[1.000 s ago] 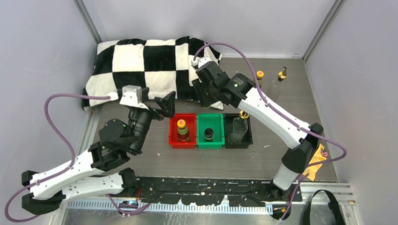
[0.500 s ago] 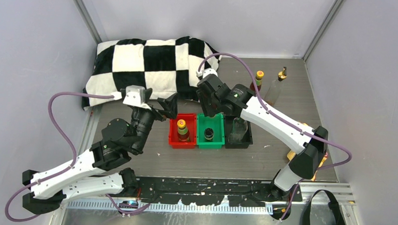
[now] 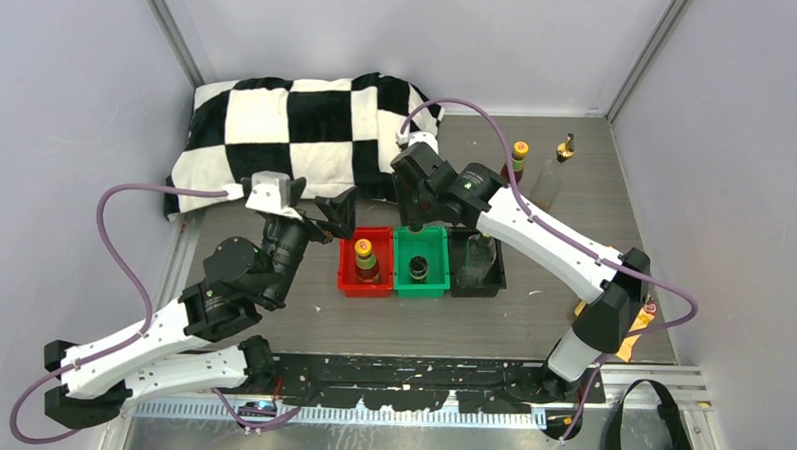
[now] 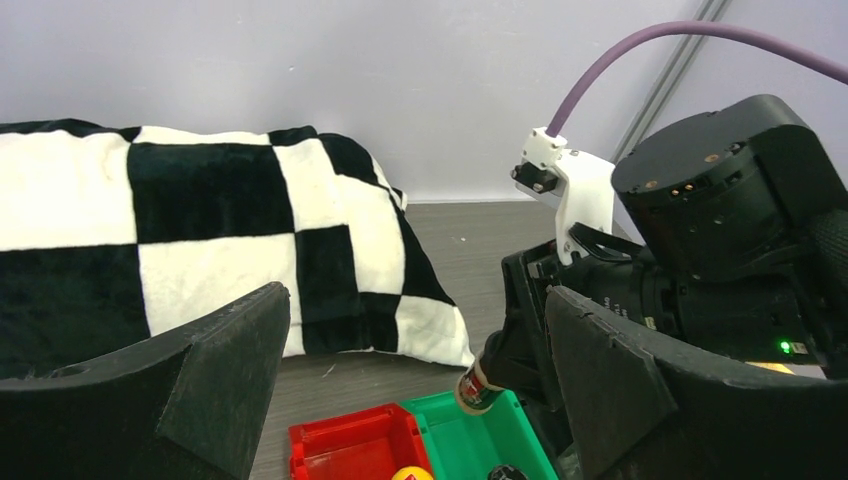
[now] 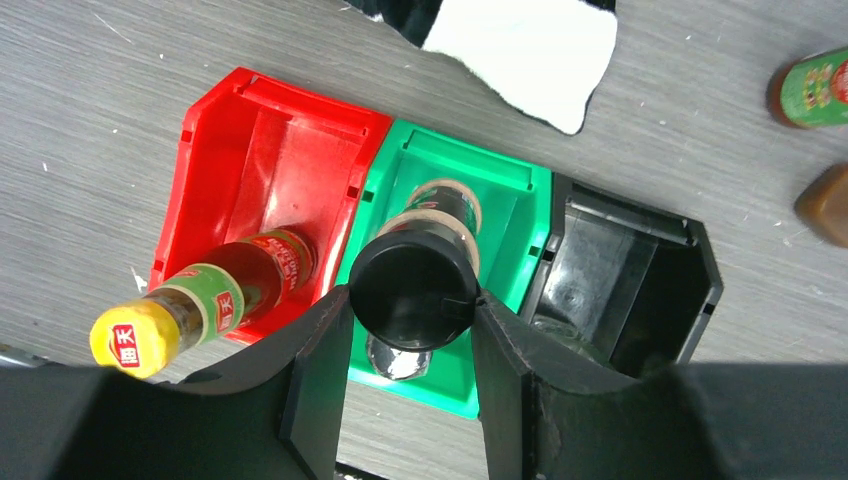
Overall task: Organize the condiment bottles
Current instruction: Place the bottle in the storage box.
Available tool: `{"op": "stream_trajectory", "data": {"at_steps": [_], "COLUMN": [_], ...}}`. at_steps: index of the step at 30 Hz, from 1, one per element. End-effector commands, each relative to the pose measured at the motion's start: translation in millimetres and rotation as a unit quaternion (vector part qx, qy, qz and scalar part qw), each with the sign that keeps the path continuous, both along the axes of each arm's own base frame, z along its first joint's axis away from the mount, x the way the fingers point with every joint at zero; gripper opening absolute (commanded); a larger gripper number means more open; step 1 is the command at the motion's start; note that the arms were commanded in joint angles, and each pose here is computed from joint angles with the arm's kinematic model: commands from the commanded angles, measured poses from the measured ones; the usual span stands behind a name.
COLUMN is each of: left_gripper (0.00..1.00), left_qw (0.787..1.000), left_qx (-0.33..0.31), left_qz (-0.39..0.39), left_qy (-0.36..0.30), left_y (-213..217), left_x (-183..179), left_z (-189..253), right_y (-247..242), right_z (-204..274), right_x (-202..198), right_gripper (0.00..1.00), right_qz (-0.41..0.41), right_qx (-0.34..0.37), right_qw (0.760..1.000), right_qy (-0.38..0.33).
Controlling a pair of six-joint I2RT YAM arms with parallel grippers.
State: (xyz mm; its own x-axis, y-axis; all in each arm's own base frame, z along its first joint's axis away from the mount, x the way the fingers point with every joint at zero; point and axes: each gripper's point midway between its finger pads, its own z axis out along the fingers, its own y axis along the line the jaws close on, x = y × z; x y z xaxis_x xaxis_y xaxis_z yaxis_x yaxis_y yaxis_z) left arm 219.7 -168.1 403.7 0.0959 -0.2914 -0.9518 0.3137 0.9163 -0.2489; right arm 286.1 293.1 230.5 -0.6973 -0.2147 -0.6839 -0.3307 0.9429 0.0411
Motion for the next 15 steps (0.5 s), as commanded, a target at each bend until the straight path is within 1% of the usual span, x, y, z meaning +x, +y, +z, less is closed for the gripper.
{"op": "stream_trajectory", "data": {"at_steps": [1,9,15], "left_gripper": [1.0,1.0,1.0], "left_qw": [1.0,1.0,0.999], "left_qx": [-0.022,-0.026,-0.03], "left_qz": [-0.009,-0.012,-0.018], "left_qy": [-0.008,-0.009,-0.006], "left_y": [4,5,4], "left_x": [-5,-6,-7], "left_z": [14,16,18], "right_y": [12,7,1], "right_z": [13,-10,-22], "right_x": [8,18,22], "right_gripper": [0.01,0.01,0.01], "right_qz": [-0.024,-0.062,-0.086], "right_qx": [0.043,0.046,0.033], "right_qw": [0.999,0.996,0.993], "right_qy": [0.007,0.052,0.071]}}
